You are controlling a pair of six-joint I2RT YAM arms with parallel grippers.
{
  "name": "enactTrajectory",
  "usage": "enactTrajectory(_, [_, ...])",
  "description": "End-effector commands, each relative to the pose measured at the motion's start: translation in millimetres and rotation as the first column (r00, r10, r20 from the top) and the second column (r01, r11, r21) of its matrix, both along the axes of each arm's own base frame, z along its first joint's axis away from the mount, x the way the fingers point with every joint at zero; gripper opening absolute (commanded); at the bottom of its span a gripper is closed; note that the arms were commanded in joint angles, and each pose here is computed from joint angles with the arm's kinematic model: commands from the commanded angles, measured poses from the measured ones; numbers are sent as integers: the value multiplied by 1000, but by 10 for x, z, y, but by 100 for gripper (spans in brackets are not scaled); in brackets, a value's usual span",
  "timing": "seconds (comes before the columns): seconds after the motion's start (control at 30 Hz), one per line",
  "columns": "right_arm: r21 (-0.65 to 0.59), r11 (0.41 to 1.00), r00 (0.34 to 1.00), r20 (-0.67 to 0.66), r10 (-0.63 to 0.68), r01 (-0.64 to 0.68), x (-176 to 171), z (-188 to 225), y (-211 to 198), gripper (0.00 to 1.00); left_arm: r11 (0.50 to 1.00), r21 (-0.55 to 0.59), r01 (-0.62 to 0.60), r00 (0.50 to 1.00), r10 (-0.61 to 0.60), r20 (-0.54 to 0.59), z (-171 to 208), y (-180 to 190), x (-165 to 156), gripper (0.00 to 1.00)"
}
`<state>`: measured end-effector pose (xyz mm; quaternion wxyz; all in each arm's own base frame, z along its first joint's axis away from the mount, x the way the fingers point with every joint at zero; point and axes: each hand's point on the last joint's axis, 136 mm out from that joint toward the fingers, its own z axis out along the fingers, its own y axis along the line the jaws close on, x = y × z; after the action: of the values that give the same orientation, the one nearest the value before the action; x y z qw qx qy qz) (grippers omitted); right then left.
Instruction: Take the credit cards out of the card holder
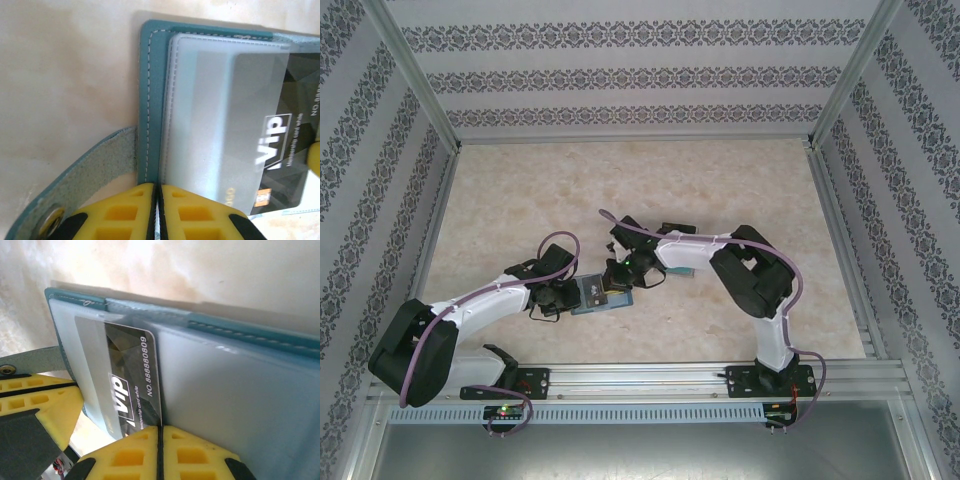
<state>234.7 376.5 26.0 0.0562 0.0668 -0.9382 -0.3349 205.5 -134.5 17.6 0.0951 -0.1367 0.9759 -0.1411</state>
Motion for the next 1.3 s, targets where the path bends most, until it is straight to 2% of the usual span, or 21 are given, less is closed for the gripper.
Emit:
enactTrajectory(0.0, [-30,1000,1000,23,-3,4,17,38,-201,0,1000,12,-13,999,14,-39,-85,36,-66,10])
enactTrajectory(0.4, [-14,997,990,118,72,-70,14,500,-378,0,1000,8,-3,1000,3,-18,-26,10,-4,10])
enactTrajectory(0.97, [-10,995,991,89,100,-100,-85,343,-70,0,1000,5,-3,1000,3,-16,-24,9,-10,11])
enactTrajectory(1.27, [17,995,993,77,93,-95,-89,331,15,16,1000,1,-7,1000,7,-16,-27,12,-18,11])
